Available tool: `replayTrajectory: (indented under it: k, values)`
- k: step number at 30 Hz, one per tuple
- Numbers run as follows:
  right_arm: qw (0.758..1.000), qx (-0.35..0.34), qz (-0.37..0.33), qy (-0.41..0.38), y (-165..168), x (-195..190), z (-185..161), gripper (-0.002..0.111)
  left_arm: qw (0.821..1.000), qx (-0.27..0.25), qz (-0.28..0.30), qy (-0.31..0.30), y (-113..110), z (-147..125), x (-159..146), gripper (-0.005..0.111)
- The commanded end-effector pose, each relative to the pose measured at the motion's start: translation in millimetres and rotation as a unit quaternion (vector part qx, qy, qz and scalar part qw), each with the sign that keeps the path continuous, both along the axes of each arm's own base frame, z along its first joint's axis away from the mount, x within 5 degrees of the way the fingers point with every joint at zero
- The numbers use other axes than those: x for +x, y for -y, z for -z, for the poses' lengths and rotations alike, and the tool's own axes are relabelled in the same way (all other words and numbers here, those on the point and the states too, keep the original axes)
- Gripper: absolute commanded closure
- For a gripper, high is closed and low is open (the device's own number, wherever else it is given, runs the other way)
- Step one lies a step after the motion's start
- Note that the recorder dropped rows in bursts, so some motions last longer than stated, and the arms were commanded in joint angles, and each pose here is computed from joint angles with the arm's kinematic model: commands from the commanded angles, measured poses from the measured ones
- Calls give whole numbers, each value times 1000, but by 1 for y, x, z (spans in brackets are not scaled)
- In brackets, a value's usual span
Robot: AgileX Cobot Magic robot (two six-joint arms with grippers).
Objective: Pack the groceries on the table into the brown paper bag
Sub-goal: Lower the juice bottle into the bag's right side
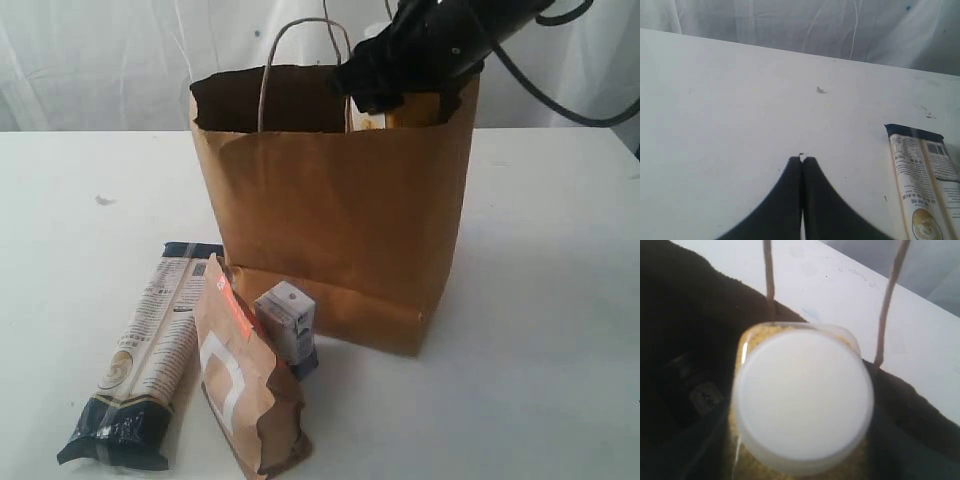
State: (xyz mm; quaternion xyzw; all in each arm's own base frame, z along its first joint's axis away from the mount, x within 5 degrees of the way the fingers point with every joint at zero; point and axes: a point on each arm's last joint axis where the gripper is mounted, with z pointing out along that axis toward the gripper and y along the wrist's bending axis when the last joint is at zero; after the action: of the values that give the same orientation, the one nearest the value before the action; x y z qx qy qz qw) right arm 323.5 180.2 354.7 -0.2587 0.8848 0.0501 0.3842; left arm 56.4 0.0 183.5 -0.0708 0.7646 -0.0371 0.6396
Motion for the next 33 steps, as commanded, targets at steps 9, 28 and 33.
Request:
replayTrajectory:
  k: [9, 28, 33]
  values:
    - [1000, -1, 0, 17, 14, -21, -28, 96, 1000, -2, 3, 2, 0, 1, 0, 107]
    - [1000, 9, 12, 14, 23, -36, -31, 30, 1000, -2, 3, 2, 0, 1, 0, 107]
    - [999, 12, 12, 29, 28, -43, -41, 30, 1000, -2, 3, 2, 0, 1, 0, 107]
